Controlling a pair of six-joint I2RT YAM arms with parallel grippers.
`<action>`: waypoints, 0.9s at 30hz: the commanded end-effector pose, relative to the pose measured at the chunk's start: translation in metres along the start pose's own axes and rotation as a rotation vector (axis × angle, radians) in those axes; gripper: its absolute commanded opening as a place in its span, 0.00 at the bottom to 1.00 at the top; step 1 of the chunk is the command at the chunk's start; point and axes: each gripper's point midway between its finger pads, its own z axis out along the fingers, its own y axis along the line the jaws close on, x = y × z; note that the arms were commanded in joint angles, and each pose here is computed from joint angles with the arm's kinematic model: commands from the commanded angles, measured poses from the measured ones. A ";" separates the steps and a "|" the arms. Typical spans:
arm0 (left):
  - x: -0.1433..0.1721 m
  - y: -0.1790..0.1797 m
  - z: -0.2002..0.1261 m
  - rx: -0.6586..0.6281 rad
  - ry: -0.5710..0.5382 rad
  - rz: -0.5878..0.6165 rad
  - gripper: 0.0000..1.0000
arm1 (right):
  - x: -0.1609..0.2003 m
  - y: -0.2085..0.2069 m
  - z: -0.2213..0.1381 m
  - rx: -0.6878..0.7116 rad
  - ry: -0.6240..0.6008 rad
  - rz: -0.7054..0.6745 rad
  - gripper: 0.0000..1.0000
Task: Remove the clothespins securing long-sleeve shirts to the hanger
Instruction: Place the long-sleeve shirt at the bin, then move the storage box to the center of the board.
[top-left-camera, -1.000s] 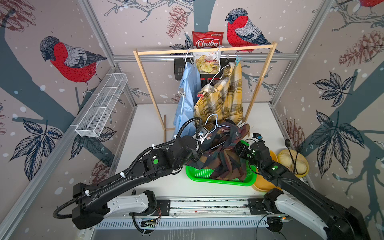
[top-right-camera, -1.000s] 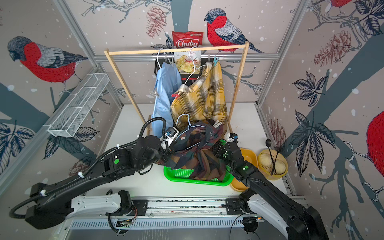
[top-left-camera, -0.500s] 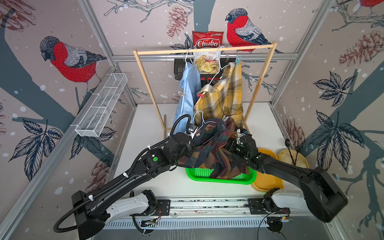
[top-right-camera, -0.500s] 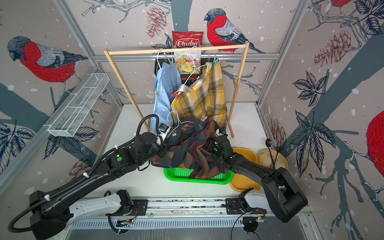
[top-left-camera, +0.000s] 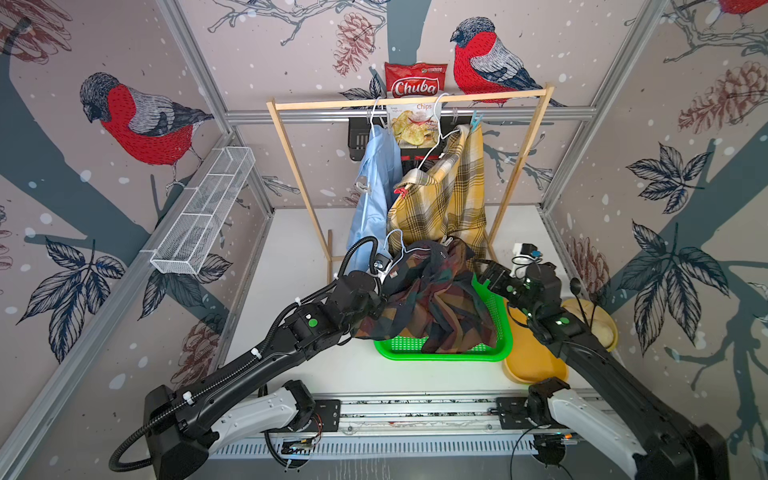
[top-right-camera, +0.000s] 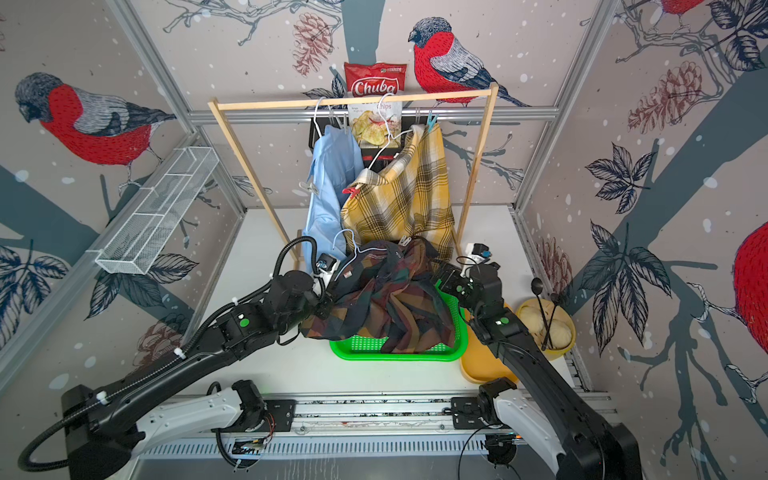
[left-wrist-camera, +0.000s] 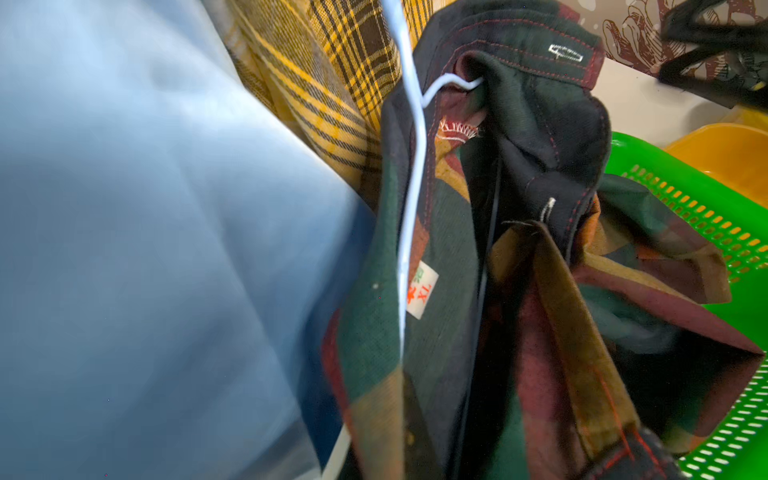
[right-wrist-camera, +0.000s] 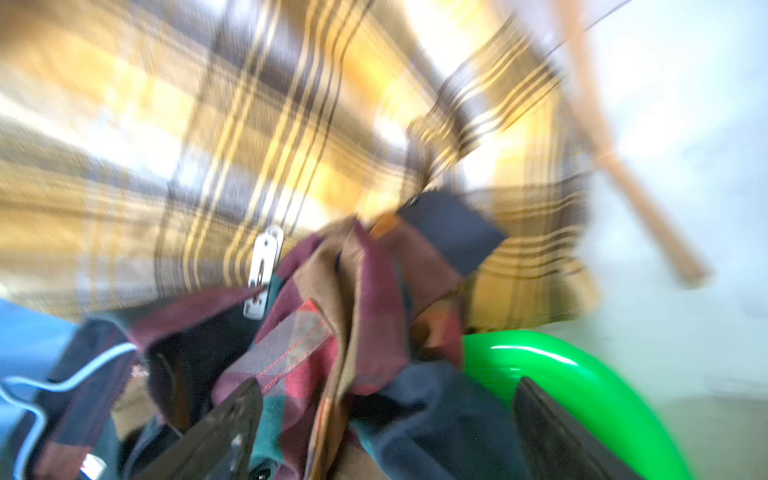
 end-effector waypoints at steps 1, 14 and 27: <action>-0.013 -0.003 0.000 0.020 -0.068 -0.023 0.00 | -0.003 -0.049 -0.026 0.207 0.020 0.066 0.97; -0.006 -0.021 0.000 0.123 -0.060 -0.010 0.00 | 0.030 -0.150 -0.028 0.329 0.071 0.417 1.00; -0.013 -0.038 -0.008 0.232 -0.106 0.018 0.00 | 0.017 -0.169 0.028 0.243 0.050 0.466 1.00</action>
